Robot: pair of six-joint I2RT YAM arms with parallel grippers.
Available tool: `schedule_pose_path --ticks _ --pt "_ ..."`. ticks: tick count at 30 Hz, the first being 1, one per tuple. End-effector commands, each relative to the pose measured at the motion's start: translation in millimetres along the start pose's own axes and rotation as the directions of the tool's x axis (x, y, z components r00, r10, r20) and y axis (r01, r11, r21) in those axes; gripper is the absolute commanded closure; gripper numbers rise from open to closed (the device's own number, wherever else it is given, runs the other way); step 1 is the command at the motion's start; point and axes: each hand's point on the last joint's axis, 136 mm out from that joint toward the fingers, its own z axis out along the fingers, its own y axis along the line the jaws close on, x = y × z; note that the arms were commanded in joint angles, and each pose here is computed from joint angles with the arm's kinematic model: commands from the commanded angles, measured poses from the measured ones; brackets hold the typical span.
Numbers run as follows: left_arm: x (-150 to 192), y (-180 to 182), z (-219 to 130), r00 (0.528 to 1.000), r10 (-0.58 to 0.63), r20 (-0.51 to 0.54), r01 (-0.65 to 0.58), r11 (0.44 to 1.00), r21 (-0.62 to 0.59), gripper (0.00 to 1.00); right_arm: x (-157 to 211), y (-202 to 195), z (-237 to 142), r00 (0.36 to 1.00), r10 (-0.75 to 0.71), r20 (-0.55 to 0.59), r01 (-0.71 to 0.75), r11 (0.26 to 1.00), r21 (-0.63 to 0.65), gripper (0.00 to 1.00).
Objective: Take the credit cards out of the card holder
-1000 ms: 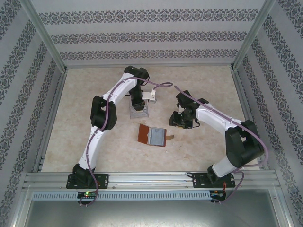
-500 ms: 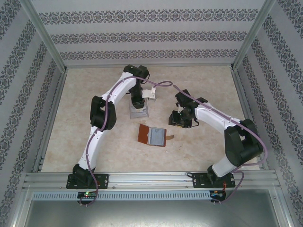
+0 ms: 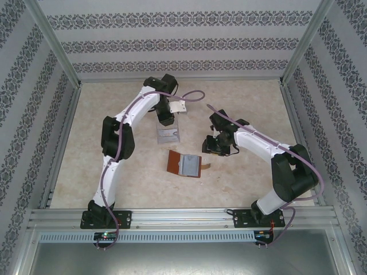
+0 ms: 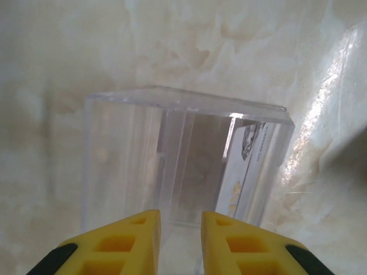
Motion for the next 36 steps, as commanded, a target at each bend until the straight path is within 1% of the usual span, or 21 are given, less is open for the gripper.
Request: schedule_pose_path --ticks 1,6,10,11,14,16,17,19,21,23,25,26,27,29,31,35,36 --pt "-12.2 18.6 -30.5 0.979 -0.160 0.124 0.174 0.978 -0.112 0.75 -4.8 7.3 -3.4 0.999 0.000 0.032 0.000 1.000 -0.007 0.59" --pt "-13.8 7.7 -41.7 0.923 -0.335 0.192 0.352 0.934 -0.065 0.75 -1.9 11.3 -1.6 0.999 -0.006 0.035 0.006 1.000 -0.015 0.59" --pt "-14.5 5.7 -47.2 0.835 -0.504 0.221 0.521 0.853 -0.025 0.75 -1.1 15.9 -2.6 0.999 -0.013 0.043 0.014 1.000 -0.022 0.59" --pt "-14.8 5.0 -47.8 0.819 -0.529 0.223 0.545 0.838 -0.017 0.74 -0.9 16.9 -2.8 0.999 -0.015 0.044 0.017 1.000 -0.024 0.59" --pt "-16.9 -4.2 -46.0 0.807 -0.547 0.224 0.558 0.830 0.017 0.73 0.9 18.9 -1.5 0.999 -0.019 0.044 0.020 0.999 -0.027 0.59" --pt "-20.6 -8.3 -48.8 0.787 -0.561 0.256 0.574 0.819 0.032 0.72 2.4 19.8 -0.2 0.999 -0.022 0.042 0.023 0.999 -0.027 0.59" --pt "-22.3 -11.1 -50.0 0.773 -0.573 0.271 0.583 0.811 0.052 0.72 2.9 19.9 0.6 0.999 -0.022 0.041 0.023 0.999 -0.027 0.59" --pt "-29.4 -20.1 -54.4 0.732 -0.609 0.307 0.605 0.787 0.119 0.71 5.3 20.3 3.6 0.999 -0.018 0.032 0.019 0.999 -0.034 0.59" --pt "-36.4 -32.8 -56.4 0.693 -0.644 0.324 0.610 0.763 0.212 0.68 7.0 20.7 6.8 1.000 -0.014 0.024 0.015 0.999 -0.041 0.59" --pt "-43.2 -43.1 -57.8 0.637 -0.696 0.331 0.626 0.718 0.305 0.66 8.4 21.1 8.3 1.000 -0.015 0.019 0.016 0.999 -0.045 0.59" --pt "-51.3 -53.3 -61.1 0.577 -0.754 0.314 0.637 0.657 0.404 0.67 9.4 21.3 9.0 1.000 -0.017 0.019 0.018 0.999 -0.046 0.59" --pt "-53.2 -56.7 -61.0 0.546 -0.783 0.297 0.652 0.620 0.436 0.67 10.2 21.0 9.1 1.000 -0.018 0.017 0.018 0.999 -0.046 0.59" --pt "-51.3 -58.2 -56.9 0.501 -0.825 0.261 0.696 0.563 0.446 0.69 10.6 20.8 8.9 1.000 -0.020 0.018 0.021 0.999 -0.047 0.59" --pt "-47.3 -65.5 -50.4 0.447 -0.876 0.184 0.751 0.479 0.455 0.72 12.0 18.8 8.4 1.000 -0.022 0.020 0.023 0.999 -0.042 0.59" --pt "-45.9 -79.8 -42.7 0.434 -0.891 0.132 0.773 0.444 0.453 0.73 12.4 16.1 8.0 0.999 -0.020 0.030 0.021 0.999 -0.037 0.59" --pt "-52.3 -117.6 -35.2 0.455 -0.885 0.104 0.775 0.450 0.443 0.72 15.4 8.5 9.9 0.999 0.000 0.043 0.001 0.999 -0.036 0.60" --pt "-52.6 -125.2 -34.0 0.451 -0.887 0.097 0.781 0.445 0.438 0.72 15.3 6.4 9.4 0.999 0.007 0.050 -0.006 0.999 -0.036 0.60"
